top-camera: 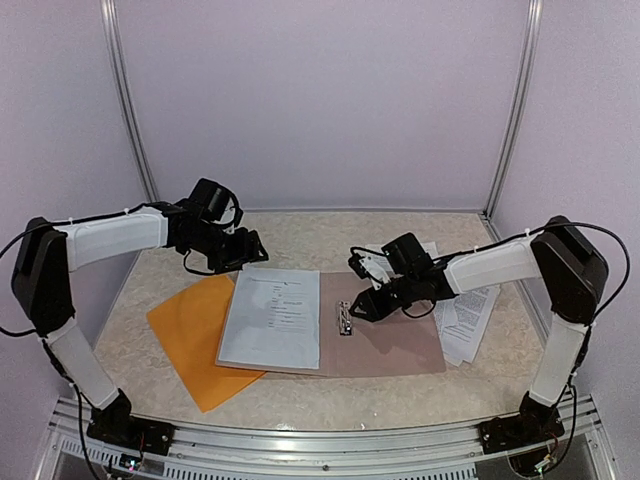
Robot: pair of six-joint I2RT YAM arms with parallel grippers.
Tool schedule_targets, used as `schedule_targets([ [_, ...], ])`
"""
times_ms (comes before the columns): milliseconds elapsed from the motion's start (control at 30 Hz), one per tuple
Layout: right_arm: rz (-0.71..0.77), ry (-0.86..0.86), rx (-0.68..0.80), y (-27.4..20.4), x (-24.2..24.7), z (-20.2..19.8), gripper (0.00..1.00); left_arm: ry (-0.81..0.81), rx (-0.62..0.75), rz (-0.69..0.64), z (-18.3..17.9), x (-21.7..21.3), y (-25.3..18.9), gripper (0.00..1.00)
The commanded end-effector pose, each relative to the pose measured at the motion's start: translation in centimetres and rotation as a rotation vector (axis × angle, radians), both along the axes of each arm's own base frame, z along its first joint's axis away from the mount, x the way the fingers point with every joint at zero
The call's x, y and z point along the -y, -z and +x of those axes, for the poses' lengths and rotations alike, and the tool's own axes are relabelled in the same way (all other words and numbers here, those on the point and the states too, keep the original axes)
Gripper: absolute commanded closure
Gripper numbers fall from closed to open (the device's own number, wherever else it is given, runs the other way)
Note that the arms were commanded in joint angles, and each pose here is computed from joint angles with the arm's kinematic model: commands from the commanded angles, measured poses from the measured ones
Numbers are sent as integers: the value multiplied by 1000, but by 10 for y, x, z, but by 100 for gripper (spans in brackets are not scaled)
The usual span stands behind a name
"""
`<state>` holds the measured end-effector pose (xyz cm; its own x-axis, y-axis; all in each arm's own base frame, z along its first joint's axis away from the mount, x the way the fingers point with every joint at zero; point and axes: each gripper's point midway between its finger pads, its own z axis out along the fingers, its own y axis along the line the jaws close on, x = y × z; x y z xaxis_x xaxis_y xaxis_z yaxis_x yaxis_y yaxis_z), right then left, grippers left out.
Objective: Put the files into the folder
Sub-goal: Move the folder with some files to the center of the board, then open the spring clip on the folder.
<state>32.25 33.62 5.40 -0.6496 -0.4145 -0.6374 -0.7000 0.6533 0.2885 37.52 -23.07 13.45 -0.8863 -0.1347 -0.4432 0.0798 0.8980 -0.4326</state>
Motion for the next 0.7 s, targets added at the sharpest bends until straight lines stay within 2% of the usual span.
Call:
schedule_targets([
  [0,96,56,-13,-20,-1,-14,66,133,-15,-135,12,58,-1,31],
  [100,167,107,-47,-23,3,-23,68,190,-32,-154,22,92,8,42],
  [367,229,147,-78,-17,-3,-43,71,290,-111,-128,28,154,47,55],
  [667,203,173,-78,-10,8,-50,72,381,-199,-124,11,195,78,62],
])
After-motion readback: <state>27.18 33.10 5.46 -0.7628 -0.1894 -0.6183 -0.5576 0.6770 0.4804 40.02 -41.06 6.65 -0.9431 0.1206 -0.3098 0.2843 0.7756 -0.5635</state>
